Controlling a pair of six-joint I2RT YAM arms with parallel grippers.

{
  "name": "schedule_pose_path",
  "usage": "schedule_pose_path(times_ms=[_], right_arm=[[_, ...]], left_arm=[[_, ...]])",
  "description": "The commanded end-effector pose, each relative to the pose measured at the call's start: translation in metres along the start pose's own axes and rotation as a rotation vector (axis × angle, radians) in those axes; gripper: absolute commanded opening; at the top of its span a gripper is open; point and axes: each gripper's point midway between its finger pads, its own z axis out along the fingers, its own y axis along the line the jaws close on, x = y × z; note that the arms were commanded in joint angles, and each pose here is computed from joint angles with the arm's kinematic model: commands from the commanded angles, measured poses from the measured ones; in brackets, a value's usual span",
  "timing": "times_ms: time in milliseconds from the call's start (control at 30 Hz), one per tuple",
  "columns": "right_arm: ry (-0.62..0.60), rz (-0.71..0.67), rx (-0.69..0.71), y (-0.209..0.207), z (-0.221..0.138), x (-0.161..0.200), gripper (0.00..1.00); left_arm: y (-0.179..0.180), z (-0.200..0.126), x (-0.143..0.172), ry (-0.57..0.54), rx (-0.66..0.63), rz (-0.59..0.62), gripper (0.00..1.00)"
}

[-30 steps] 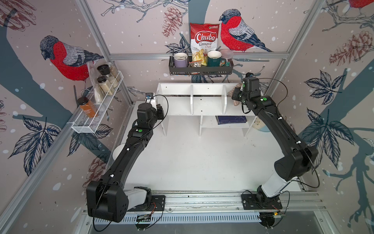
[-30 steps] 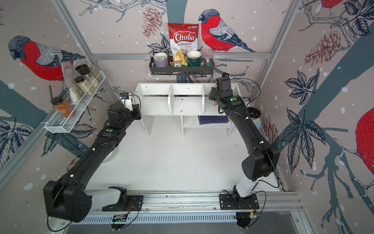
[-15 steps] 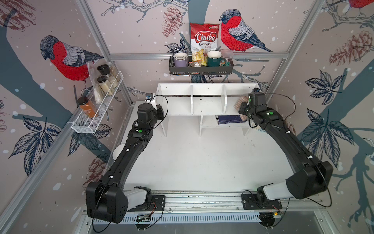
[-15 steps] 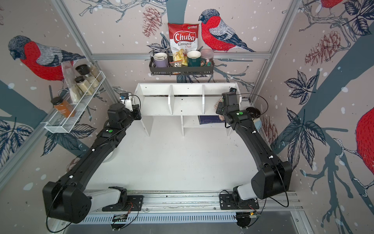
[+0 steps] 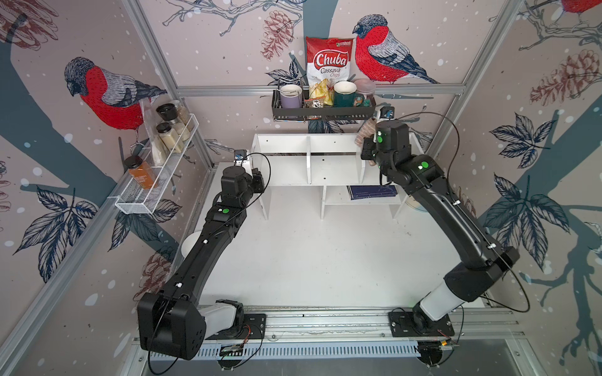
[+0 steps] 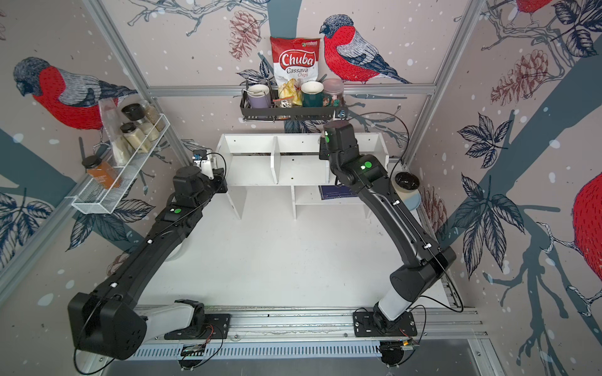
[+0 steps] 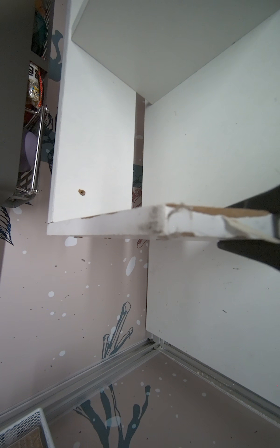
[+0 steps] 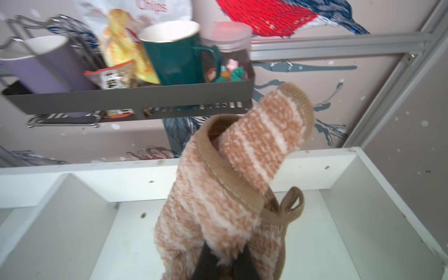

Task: Wipe the bookshelf clean with a cloth
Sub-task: Wipe the dust from the shelf.

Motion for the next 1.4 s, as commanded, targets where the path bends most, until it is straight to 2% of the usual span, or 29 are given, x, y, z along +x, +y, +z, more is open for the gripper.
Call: schedule_pose_path(times_ms=[0, 133, 200, 333, 500, 667, 800, 933, 1000, 1100, 1367], right_arm=[[-0.029, -0.094, 0.031, 0.03, -0.012, -0.002, 0.0], [0.012, -0.09, -0.041, 0.082, -0.006, 0.022, 0.0], [0.055, -0.069, -0.033, 0.091, 0.005, 0.041, 0.0], [0.161, -0.01, -0.012, 0.092, 0.03, 0.089, 0.0], [0.282, 0.055, 0.009, 0.07, 0.047, 0.129, 0.0], [0.308, 0.035, 0.087, 0.046, 0.064, 0.13, 0.0], [0.291, -0.04, 0.134, 0.049, 0.083, 0.118, 0.0], [0.22, -0.05, 0.076, 0.074, 0.093, 0.097, 0.0], [0.172, -0.007, 0.0, 0.092, 0.092, 0.083, 0.0], [0.166, 0.057, -0.121, 0.112, 0.09, 0.08, 0.0], [0.26, 0.127, -0.235, 0.113, 0.067, 0.119, 0.0]], left_arm=[[-0.009, -0.003, -0.013, -0.038, 0.056, -0.133, 0.0], [-0.008, -0.003, -0.013, -0.037, 0.051, -0.129, 0.0], [-0.008, -0.003, -0.013, -0.039, 0.051, -0.128, 0.0], [-0.008, -0.004, -0.014, -0.039, 0.047, -0.125, 0.0], [-0.008, -0.004, -0.014, -0.039, 0.049, -0.125, 0.0], [-0.008, -0.004, -0.014, -0.039, 0.051, -0.122, 0.0], [-0.008, -0.005, -0.015, -0.042, 0.053, -0.119, 0.0], [-0.009, -0.006, -0.015, -0.043, 0.053, -0.116, 0.0], [-0.008, -0.005, -0.014, -0.041, 0.052, -0.116, 0.0], [-0.008, -0.006, -0.016, -0.046, 0.05, -0.113, 0.0], [-0.008, -0.006, -0.015, -0.044, 0.052, -0.116, 0.0]])
